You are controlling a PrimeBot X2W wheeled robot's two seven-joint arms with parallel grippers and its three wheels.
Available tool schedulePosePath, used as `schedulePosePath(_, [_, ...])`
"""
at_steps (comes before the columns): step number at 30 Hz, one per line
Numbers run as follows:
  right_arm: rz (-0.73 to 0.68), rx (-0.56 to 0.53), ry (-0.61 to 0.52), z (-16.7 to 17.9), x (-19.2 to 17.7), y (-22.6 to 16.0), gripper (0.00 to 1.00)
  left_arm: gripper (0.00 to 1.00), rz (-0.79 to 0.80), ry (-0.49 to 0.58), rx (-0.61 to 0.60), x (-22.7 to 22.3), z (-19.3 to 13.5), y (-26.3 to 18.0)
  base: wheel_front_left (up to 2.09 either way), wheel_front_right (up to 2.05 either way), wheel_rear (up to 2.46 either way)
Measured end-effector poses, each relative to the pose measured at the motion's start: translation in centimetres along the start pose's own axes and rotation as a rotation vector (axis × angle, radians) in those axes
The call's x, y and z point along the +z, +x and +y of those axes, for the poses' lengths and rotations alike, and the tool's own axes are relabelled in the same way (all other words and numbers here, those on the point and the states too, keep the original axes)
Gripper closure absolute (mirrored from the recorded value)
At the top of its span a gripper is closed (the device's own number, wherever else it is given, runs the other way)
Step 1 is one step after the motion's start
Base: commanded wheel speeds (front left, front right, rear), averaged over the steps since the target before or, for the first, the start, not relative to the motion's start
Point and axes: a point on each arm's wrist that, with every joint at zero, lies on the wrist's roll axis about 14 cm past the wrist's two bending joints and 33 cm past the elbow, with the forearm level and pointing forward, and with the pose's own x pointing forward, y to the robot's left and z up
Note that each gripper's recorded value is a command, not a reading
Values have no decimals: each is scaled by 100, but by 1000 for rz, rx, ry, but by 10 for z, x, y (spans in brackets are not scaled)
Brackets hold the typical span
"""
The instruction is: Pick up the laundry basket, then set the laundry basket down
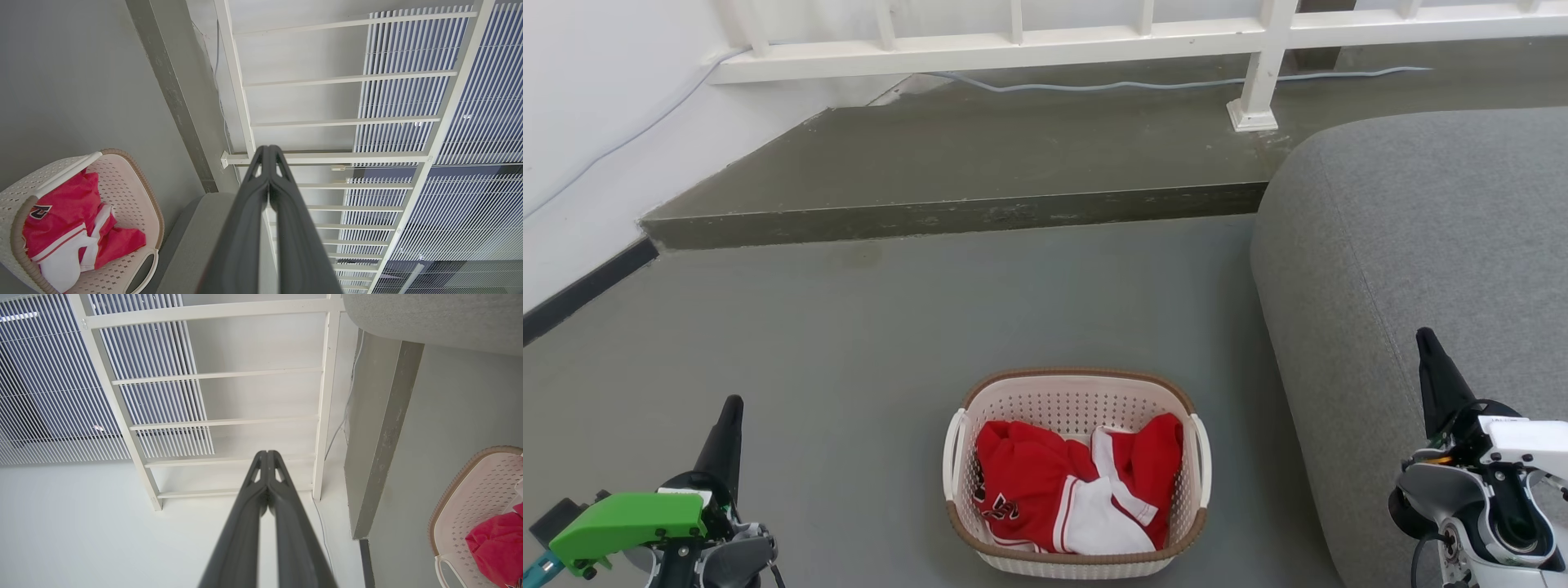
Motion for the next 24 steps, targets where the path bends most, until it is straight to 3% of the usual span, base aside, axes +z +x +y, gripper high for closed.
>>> schedulePosePath(24, [0, 0, 0, 0, 0, 0, 100, 100, 0, 0, 0, 0, 0, 0, 0, 0, 0])
